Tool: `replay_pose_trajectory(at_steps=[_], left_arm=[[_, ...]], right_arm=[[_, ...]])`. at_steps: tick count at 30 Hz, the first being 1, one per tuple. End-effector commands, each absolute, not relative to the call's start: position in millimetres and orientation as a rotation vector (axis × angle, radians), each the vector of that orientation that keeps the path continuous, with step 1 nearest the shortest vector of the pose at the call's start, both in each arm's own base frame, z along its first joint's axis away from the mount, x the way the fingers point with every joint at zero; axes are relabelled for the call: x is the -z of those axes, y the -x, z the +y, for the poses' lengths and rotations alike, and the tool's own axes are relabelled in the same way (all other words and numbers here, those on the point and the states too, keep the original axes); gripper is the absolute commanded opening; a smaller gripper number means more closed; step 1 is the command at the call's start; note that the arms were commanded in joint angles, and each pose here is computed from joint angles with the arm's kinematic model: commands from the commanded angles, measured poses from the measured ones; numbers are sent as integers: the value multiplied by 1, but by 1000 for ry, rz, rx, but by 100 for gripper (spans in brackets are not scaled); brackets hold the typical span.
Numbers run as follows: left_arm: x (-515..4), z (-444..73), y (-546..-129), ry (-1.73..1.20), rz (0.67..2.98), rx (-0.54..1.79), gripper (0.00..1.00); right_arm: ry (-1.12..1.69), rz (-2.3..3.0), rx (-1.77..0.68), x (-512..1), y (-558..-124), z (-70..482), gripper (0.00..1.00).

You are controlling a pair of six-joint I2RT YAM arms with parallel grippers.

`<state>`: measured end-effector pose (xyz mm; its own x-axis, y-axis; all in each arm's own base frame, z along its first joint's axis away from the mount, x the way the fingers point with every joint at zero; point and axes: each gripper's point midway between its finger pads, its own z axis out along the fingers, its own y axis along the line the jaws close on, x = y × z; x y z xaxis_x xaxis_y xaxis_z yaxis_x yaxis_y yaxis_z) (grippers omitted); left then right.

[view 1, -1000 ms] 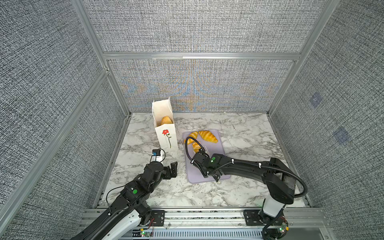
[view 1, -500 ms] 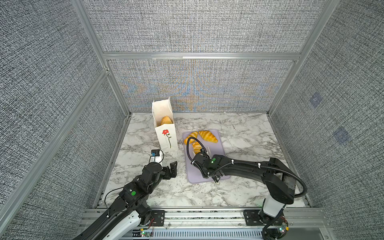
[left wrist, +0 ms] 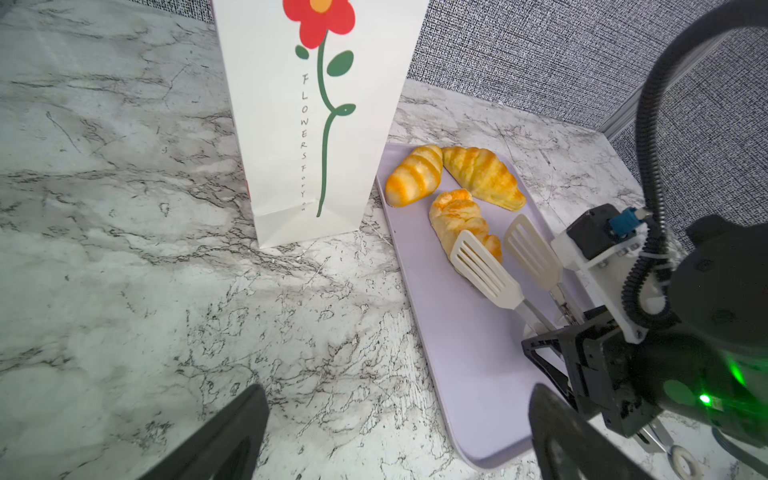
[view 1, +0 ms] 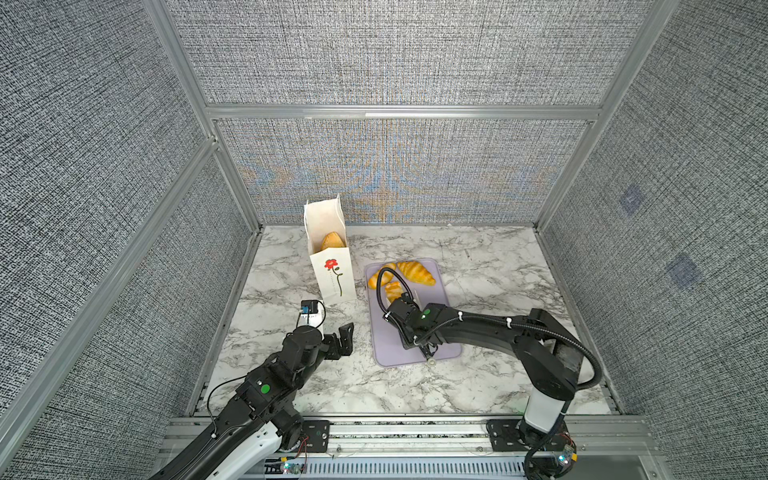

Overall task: Place the fake bread into the paper bag
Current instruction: 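Lower the open tongs around the twisted pastry on the tray, then squeeze the tongs shut on the twisted pastry and lift it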

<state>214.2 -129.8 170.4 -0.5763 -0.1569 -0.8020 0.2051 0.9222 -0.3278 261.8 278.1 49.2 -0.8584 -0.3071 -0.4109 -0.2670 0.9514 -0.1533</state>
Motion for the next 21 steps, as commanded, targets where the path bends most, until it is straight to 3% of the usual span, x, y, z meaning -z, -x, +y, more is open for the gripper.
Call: replay_pose_trajectory(at_steps=[1,11,21], left_arm=[[-169,-128,-214,-35,2137,474,99],[-169,-127,-213,-30,2133,471,99],[-172,-126,-213,-34,2125,473,99]], right_arm=[[428,2676,100,-46,-263,283,59],[440,2694,61,-43,-256,278,39],[457,2639,-28,-57,-253,277,34]])
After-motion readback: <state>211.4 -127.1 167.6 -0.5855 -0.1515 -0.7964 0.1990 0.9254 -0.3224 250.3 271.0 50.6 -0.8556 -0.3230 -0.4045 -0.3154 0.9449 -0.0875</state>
